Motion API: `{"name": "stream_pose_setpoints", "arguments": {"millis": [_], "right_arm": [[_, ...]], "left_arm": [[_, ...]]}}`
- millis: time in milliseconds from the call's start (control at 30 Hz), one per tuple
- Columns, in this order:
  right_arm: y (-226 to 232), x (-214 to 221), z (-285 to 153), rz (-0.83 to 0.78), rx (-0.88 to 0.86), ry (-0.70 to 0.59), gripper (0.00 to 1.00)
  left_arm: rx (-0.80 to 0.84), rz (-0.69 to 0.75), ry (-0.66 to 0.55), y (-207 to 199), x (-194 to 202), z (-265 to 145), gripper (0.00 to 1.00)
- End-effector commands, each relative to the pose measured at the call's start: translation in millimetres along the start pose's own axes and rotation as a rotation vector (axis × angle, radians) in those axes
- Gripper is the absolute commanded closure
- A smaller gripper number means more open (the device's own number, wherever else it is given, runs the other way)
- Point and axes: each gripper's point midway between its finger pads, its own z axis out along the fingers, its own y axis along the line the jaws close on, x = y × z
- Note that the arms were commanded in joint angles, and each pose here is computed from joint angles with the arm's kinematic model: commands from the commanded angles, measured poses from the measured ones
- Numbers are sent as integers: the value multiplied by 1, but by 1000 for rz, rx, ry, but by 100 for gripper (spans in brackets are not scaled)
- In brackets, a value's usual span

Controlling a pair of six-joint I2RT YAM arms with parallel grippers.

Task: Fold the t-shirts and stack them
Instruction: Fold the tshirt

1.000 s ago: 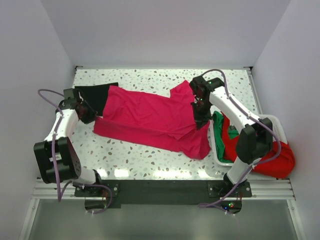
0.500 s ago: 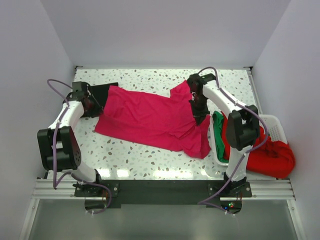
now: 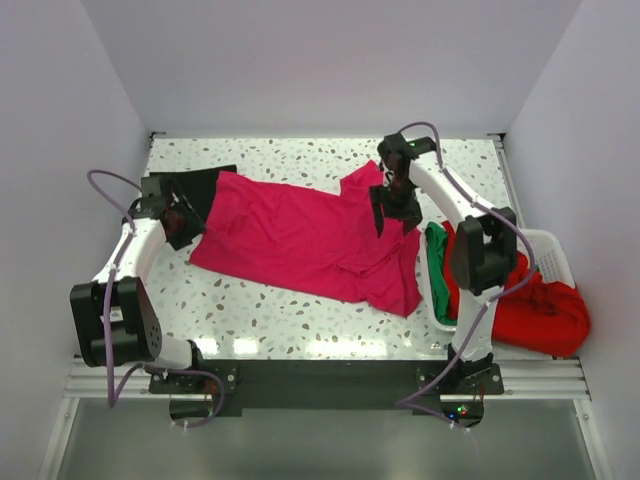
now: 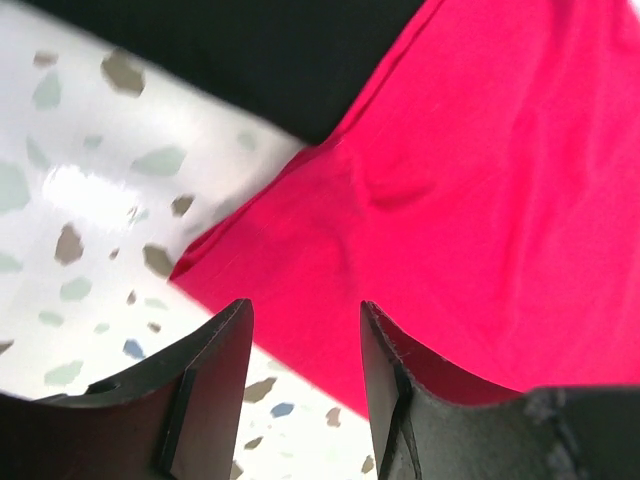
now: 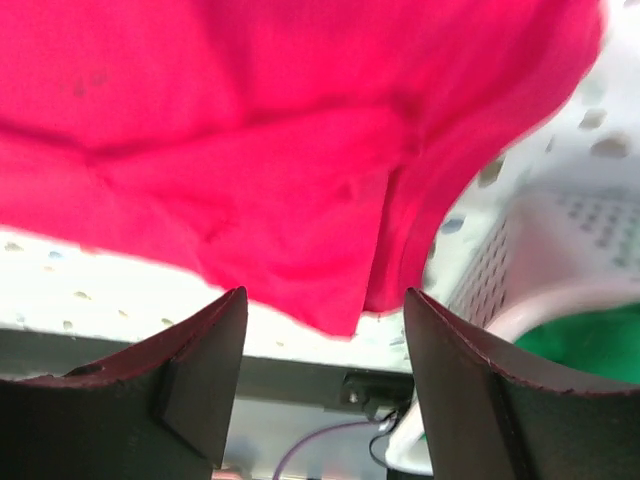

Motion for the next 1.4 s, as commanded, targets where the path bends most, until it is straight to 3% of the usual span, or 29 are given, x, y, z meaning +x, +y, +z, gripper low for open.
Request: {"name": "stream_pose_setpoints", "arguments": {"millis": [0,267,700,933,1133,1300,1367], "right_arm": [[12,31,-29,-17,-118,-35,33],[14,99,-14,15,-195,46,35],[2,146,7,7,-160,108,36],[3,153,14,1,-156,117,36],[7,165,23,-10,-147,135,36],[3,174,25,-7,-130,149,36],[-1,179,25,-12,-116,146,36]], "left_arm": [[-38,1,15,23,16,-3,49],[-54,-42,45,45,37,3,52],[-88,-78,104,56,55,37,55],[-123,-71,112,64,58,46,81],[-138,-44,117,69,59,51,85],[-130,-21,107,68,55,57,100],[-134,-14,105,71,52,59,100]]}}
